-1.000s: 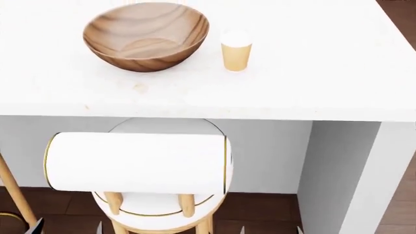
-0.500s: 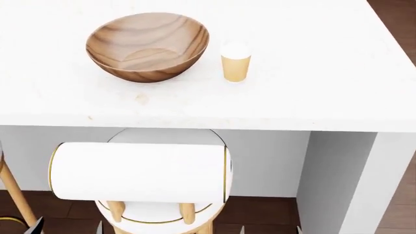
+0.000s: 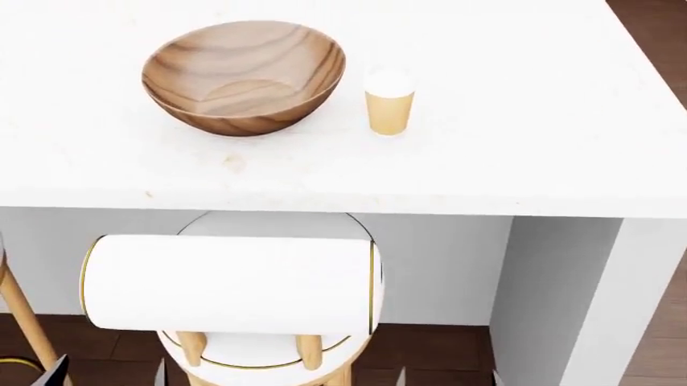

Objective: Place the cup inside the bowl on the dining table and move the bowl to any counter.

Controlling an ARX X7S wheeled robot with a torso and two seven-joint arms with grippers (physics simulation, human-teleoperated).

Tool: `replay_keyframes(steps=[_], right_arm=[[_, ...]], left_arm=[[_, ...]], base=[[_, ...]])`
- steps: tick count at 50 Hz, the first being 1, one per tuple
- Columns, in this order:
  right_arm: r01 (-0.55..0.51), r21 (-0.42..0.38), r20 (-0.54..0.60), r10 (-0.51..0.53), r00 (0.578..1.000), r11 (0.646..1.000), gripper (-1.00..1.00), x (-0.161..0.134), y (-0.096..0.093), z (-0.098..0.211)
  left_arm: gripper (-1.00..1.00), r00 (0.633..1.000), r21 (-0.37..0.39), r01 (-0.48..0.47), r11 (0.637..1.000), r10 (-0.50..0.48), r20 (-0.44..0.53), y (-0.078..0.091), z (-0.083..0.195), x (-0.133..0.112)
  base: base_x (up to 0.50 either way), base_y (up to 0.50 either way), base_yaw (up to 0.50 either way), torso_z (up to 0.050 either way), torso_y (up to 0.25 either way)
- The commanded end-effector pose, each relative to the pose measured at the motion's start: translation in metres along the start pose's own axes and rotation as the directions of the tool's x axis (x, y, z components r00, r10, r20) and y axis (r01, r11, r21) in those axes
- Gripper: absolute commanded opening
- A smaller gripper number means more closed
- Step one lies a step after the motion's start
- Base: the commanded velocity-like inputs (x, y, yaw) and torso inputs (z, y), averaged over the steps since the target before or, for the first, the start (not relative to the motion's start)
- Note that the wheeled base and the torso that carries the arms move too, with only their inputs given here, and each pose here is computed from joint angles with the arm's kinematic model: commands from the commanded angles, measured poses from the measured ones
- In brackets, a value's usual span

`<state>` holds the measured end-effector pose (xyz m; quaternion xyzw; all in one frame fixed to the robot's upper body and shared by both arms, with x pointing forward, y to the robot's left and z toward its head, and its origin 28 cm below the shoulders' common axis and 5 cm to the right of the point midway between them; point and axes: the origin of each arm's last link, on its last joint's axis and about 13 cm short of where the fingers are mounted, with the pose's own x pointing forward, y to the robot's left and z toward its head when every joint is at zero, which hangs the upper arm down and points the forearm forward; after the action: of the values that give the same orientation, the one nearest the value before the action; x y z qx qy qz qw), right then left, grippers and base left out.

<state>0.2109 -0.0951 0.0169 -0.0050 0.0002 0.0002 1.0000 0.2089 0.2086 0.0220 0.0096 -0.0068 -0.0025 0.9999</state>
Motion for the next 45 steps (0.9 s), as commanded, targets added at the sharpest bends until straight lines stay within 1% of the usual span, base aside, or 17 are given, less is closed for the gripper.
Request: replay_keyframes(steps=[1, 4, 7, 10, 13, 15, 17, 19, 20, 21, 27, 30, 31, 33, 37, 40, 45], right_arm=[[-0.005, -0.005, 0.031, 0.005, 1.000, 1.000, 1.00, -0.002, -0.001, 0.030], [0.002, -0.041, 0.044, -0.001, 0.999, 0.999, 1.00, -0.007, -0.008, 0.049], [0.004, -0.030, 0.057, -0.002, 0.998, 1.000, 1.00, -0.010, -0.012, 0.062], [-0.003, -0.050, 0.064, 0.007, 0.998, 0.999, 1.00, -0.012, -0.016, 0.077], [-0.015, -0.081, 0.074, 0.021, 0.997, 0.997, 1.00, -0.011, -0.022, 0.101], [-0.006, -0.095, 0.082, 0.014, 0.997, 0.995, 1.00, -0.009, -0.030, 0.115], [-0.004, -0.099, 0.031, 0.007, 1.000, 0.995, 1.00, -0.008, -0.036, 0.122], [-0.009, -0.074, 0.050, 0.012, 0.999, 0.997, 1.00, -0.009, -0.041, 0.132], [-0.006, -0.087, 0.048, 0.011, 0.999, 0.996, 1.00, -0.010, -0.044, 0.136], [0.000, -0.109, 0.044, 0.005, 0.999, 0.994, 1.00, -0.011, -0.048, 0.144], [-0.036, -0.168, 0.009, 0.038, 0.999, 0.985, 1.00, -0.008, -0.061, 0.164], [-0.026, -0.150, 0.029, 0.031, 0.999, 0.988, 1.00, -0.007, -0.069, 0.179], [-0.016, -0.149, 0.028, 0.020, 0.999, 0.989, 1.00, -0.008, -0.073, 0.183], [-0.009, -0.169, 0.021, 0.012, 1.000, 0.986, 1.00, -0.010, -0.078, 0.189], [-0.024, -0.155, 0.033, 0.030, 0.999, 0.988, 1.00, -0.003, -0.085, 0.211], [-0.040, -0.160, 0.039, 0.046, 0.998, 0.986, 1.00, 0.004, -0.087, 0.228], [-0.082, -0.148, -0.003, 0.082, 0.997, 0.986, 1.00, 0.012, -0.090, 0.236]], left_arm=[[1.00, 0.999, 0.022, -0.005, 1.000, 0.004, 0.032, 0.003, 0.032, 0.004], [1.00, 0.999, 0.026, 0.014, 1.000, -0.015, 0.050, 0.006, 0.053, 0.004], [1.00, 0.998, 0.049, 0.020, 0.999, -0.022, 0.053, 0.008, 0.065, 0.004], [1.00, 0.998, 0.036, 0.023, 0.999, -0.025, 0.055, 0.009, 0.078, 0.005], [1.00, 0.997, 0.030, 0.035, 0.999, -0.037, 0.071, 0.017, 0.100, 0.008], [1.00, 0.997, 0.041, 0.053, 0.998, -0.056, 0.062, 0.016, 0.113, 0.015], [1.00, 0.996, 0.040, 0.059, 0.997, -0.061, 0.061, 0.025, 0.125, 0.022], [1.00, 0.996, 0.049, 0.063, 0.997, -0.066, 0.052, 0.033, 0.136, 0.029], [1.00, 0.997, 0.038, 0.070, 0.997, -0.071, 0.040, 0.035, 0.140, 0.032], [1.00, 0.997, 0.065, 0.072, 0.995, -0.075, 0.036, 0.039, 0.146, 0.036], [1.00, 0.999, 0.076, 0.033, 0.997, -0.035, 0.015, 0.051, 0.160, 0.059], [1.00, 1.000, 0.085, 0.013, 0.996, -0.015, 0.028, 0.050, 0.169, 0.069], [1.00, 0.999, 0.092, 0.010, 0.996, -0.013, 0.032, 0.056, 0.171, 0.071], [1.00, 0.999, 0.107, 0.004, 0.994, -0.007, 0.034, 0.054, 0.172, 0.073], [1.00, 0.999, 0.115, -0.009, 0.993, 0.004, 0.047, 0.059, 0.178, 0.073], [1.00, 0.999, 0.108, -0.014, 0.994, 0.008, 0.053, 0.056, 0.177, 0.072], [1.00, 0.998, 0.113, -0.012, 0.994, 0.005, 0.063, 0.059, 0.179, 0.071]], base=[[0.00, 0.00, 0.00, 0.000, 0.000], [0.00, 0.00, 0.00, 0.000, 0.000], [0.00, 0.00, 0.00, 0.000, 0.000], [0.00, 0.00, 0.00, 0.000, 0.000], [0.00, 0.00, 0.00, 0.000, 0.000], [0.00, 0.00, 0.00, 0.000, 0.000], [0.00, 0.00, 0.00, 0.000, 0.000], [0.00, 0.00, 0.00, 0.000, 0.000], [0.00, 0.00, 0.00, 0.000, 0.000], [0.00, 0.00, 0.00, 0.000, 0.000], [0.00, 0.00, 0.00, 0.000, 0.000], [0.00, 0.00, 0.00, 0.000, 0.000], [0.00, 0.00, 0.00, 0.000, 0.000], [0.00, 0.00, 0.00, 0.000, 0.000], [0.00, 0.00, 0.00, 0.000, 0.000], [0.00, 0.00, 0.00, 0.000, 0.000], [0.00, 0.00, 0.00, 0.000, 0.000]])
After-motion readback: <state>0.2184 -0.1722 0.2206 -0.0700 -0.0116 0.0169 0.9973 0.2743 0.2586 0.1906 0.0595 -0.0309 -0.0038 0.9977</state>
